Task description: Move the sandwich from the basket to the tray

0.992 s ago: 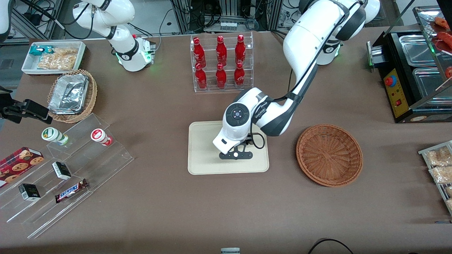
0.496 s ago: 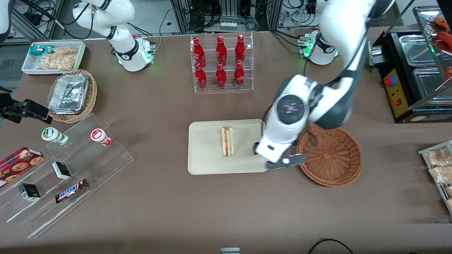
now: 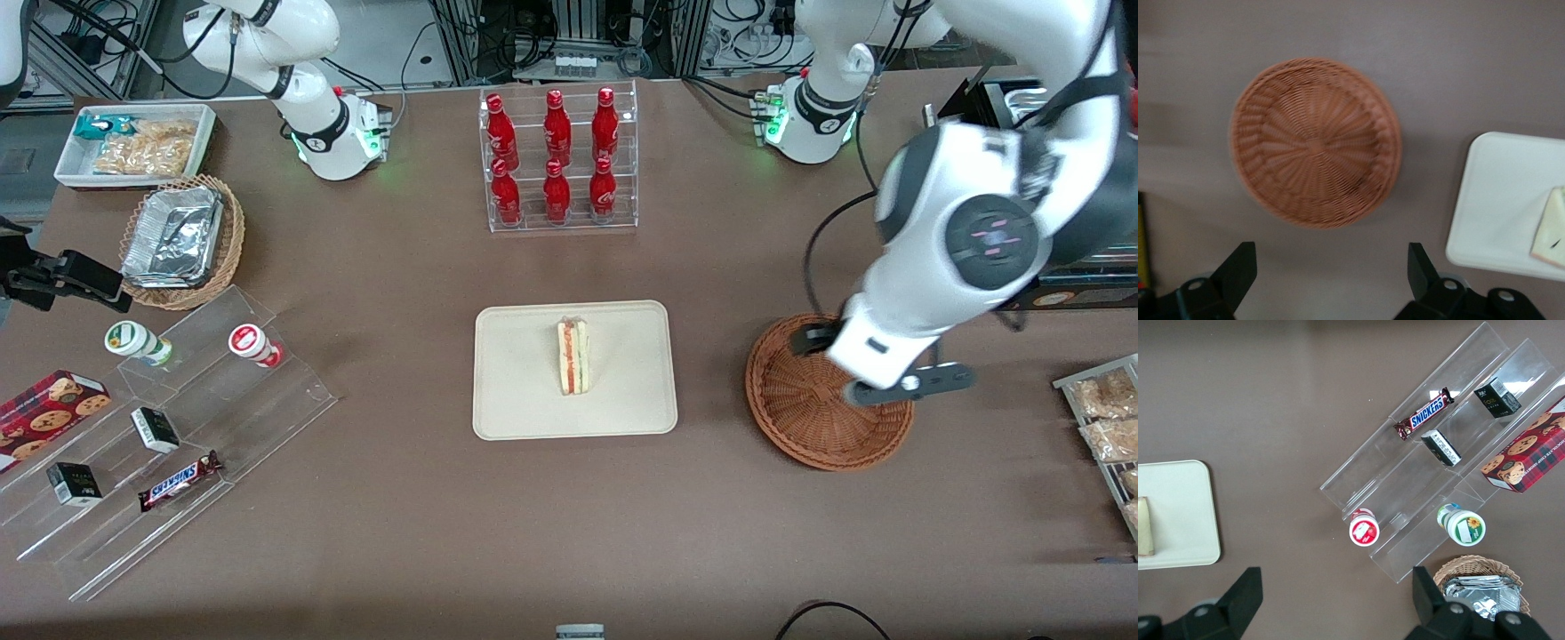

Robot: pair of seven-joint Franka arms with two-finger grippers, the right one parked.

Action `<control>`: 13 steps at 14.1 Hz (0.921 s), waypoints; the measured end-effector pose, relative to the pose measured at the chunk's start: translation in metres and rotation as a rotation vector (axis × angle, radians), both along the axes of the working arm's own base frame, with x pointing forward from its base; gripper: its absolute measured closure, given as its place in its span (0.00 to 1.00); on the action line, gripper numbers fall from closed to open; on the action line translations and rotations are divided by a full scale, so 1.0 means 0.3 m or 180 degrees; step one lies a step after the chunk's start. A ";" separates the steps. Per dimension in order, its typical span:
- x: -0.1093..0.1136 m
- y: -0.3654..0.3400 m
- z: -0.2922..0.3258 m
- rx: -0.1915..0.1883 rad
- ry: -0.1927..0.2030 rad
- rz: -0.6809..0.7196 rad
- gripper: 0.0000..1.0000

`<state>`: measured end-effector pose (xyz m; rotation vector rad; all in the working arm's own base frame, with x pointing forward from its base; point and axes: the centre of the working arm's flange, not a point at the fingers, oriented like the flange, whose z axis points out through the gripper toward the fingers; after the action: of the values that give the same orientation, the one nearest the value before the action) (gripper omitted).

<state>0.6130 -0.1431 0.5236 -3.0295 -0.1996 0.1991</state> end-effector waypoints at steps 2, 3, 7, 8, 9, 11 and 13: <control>-0.047 0.127 0.104 0.0006 0.0062 0.0043 0.00; -0.078 0.164 0.152 0.0015 0.0086 0.0078 0.00; -0.185 0.182 0.267 0.0038 0.0115 0.0076 0.00; -0.203 0.181 0.276 0.0041 0.0109 0.0068 0.00; -0.217 0.184 0.284 0.0043 0.0103 0.0065 0.00; -0.231 0.207 0.298 0.0021 0.0097 0.0020 0.00; -0.240 0.220 0.306 -0.0016 0.0104 -0.0059 0.00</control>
<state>0.5410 -0.0771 0.6155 -3.0294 -0.1685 0.2475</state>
